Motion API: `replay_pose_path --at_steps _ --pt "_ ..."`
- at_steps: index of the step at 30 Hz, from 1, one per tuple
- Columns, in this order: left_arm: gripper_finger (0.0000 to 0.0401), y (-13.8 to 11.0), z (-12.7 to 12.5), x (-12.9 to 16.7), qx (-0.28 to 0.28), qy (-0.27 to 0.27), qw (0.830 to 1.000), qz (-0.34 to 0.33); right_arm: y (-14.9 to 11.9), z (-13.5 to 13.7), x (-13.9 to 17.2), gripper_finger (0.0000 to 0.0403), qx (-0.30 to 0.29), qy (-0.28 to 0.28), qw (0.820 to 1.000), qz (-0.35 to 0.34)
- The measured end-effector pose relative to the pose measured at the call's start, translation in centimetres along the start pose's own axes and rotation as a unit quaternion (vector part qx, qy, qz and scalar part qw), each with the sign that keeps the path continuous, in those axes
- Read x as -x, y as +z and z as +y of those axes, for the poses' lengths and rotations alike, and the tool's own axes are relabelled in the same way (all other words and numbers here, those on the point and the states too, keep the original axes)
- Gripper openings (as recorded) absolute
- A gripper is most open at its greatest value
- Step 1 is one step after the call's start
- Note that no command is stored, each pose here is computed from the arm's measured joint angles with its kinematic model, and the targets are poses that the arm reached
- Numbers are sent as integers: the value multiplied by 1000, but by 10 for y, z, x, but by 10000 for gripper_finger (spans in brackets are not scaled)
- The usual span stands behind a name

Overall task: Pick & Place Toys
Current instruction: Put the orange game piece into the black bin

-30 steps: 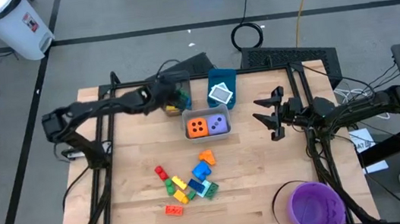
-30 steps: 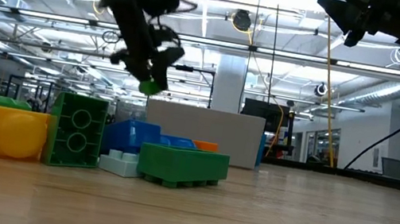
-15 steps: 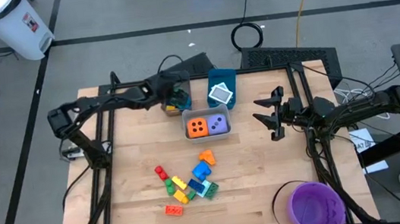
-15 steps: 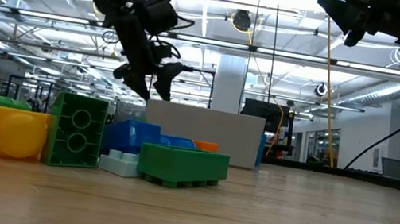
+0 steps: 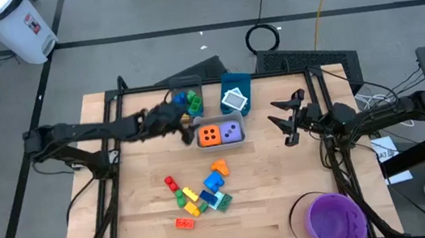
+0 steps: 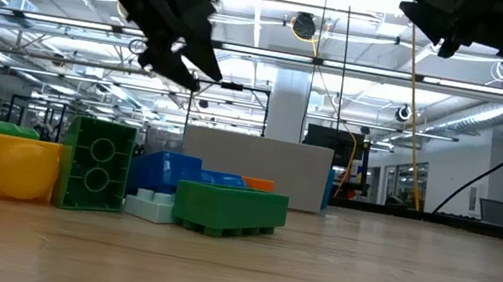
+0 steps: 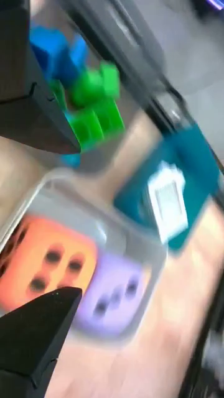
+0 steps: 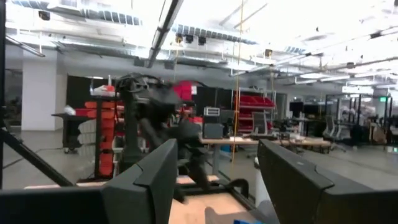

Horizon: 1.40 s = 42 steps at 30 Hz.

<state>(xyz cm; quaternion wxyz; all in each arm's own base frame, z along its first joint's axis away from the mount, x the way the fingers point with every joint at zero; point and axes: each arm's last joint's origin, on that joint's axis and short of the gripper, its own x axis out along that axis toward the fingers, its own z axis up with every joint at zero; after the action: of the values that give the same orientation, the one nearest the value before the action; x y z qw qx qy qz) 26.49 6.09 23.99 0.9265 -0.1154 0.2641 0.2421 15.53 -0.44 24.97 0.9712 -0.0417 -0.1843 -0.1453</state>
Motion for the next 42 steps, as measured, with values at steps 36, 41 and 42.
replay_pose_path --at_steps 36,41,42 --pt "369 -12 -47 74 -93 -163 965 -181 -18 57 -44 263 -31 180 968 171" --pt "378 -13 -50 69 -107 -160 965 -181 -32 98 -73 282 -16 228 932 282" --pt "378 -13 -50 69 -107 -160 964 -181 -37 105 -79 282 -22 228 921 314"
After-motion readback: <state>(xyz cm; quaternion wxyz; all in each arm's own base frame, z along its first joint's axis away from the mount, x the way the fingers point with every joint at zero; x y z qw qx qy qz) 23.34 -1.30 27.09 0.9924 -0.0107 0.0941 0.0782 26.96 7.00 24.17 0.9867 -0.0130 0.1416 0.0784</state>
